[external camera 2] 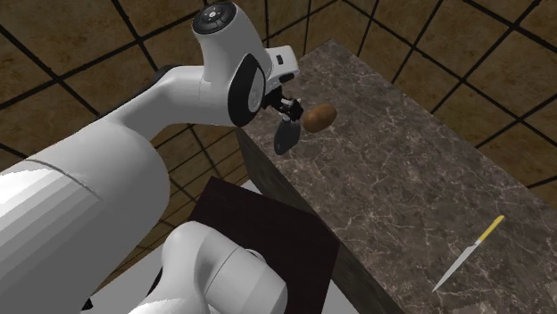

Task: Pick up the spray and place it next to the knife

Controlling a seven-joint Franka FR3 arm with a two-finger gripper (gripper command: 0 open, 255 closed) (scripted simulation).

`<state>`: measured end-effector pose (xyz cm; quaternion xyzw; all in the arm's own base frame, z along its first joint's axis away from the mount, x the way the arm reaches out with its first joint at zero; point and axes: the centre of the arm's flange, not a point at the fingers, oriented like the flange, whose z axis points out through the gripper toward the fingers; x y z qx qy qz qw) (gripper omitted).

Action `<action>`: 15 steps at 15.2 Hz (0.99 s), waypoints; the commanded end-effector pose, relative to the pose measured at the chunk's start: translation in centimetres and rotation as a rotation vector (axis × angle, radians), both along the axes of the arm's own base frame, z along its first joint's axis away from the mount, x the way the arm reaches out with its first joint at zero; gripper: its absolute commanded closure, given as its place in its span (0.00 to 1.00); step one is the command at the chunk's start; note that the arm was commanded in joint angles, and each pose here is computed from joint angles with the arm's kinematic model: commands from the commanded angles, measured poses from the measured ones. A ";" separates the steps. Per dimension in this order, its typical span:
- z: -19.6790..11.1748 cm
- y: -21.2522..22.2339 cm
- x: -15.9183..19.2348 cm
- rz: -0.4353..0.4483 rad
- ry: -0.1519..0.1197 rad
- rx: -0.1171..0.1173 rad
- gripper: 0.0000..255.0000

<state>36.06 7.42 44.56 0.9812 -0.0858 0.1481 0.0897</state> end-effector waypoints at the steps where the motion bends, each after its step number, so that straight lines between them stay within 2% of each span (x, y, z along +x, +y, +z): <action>1: -1.1 -0.1 0.3 -0.006 -0.003 -0.001 0.00; 6: -3.4 -0.6 1.0 -0.006 -0.003 -0.001 0.00; 13: -3.4 -0.6 1.0 -0.006 -0.003 -0.001 0.00; 14: -3.4 -0.6 1.0 -0.006 -0.003 -0.001 1.00; 15: -3.4 -0.6 1.0 -0.006 -0.003 -0.001 1.00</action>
